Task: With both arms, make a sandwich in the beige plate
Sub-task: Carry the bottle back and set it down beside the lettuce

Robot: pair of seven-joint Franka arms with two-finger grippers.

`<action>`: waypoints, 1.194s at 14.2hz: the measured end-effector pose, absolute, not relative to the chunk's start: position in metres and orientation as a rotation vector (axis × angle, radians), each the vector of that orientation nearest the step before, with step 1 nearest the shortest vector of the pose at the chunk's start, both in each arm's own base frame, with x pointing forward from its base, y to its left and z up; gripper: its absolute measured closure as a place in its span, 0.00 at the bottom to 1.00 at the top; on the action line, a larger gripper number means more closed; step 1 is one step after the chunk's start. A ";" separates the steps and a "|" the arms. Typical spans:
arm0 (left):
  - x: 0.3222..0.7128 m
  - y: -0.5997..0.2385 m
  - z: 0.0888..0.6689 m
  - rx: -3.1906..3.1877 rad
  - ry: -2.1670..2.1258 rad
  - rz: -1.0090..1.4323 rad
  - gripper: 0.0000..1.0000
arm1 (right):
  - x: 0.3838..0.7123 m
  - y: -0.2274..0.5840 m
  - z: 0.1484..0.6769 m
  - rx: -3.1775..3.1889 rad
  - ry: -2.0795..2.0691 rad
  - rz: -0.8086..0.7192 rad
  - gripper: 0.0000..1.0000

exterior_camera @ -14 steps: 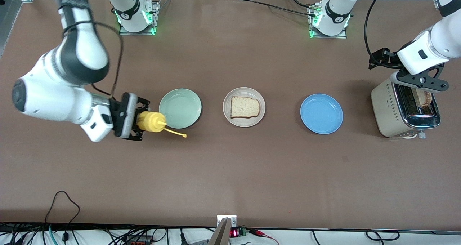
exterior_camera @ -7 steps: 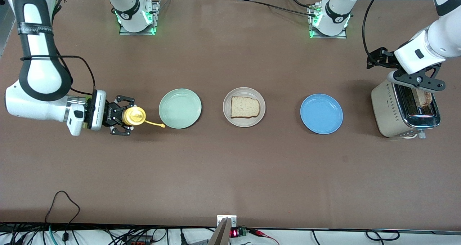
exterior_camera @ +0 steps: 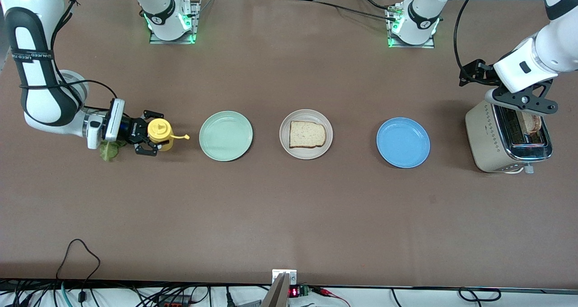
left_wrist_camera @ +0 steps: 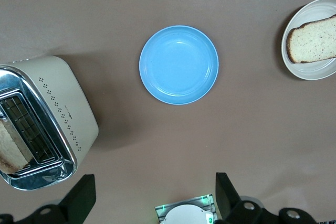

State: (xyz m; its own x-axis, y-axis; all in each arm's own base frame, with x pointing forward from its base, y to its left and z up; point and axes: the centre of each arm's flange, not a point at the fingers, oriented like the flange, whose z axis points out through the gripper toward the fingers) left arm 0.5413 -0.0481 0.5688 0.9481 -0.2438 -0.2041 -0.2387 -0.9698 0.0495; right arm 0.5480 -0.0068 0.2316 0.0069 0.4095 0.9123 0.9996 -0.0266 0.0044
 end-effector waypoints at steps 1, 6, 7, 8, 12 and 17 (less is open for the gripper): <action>0.541 -0.048 0.569 3.077 -0.381 -0.327 0.00 | 0.541 -0.011 0.222 -1.504 -1.489 -1.022 0.61; 0.541 -0.047 0.569 3.077 -0.378 -0.328 0.00 | 0.507 -0.035 0.157 -1.365 -1.368 -1.145 0.61; 0.541 -0.047 0.569 3.077 -0.378 -0.328 0.00 | 0.502 -0.038 0.144 -1.364 -1.332 -1.143 0.61; 0.541 -0.047 0.569 3.077 -0.378 -0.328 0.00 | 0.498 -0.041 0.135 -1.364 -1.306 -1.143 0.61; 0.541 -0.047 0.569 3.077 -0.378 -0.328 0.00 | 0.490 -0.047 0.118 -1.369 -1.258 -1.135 0.61; 0.541 -0.047 0.569 3.077 -0.377 -0.328 0.00 | 0.486 -0.052 0.109 -1.380 -1.236 -1.132 0.61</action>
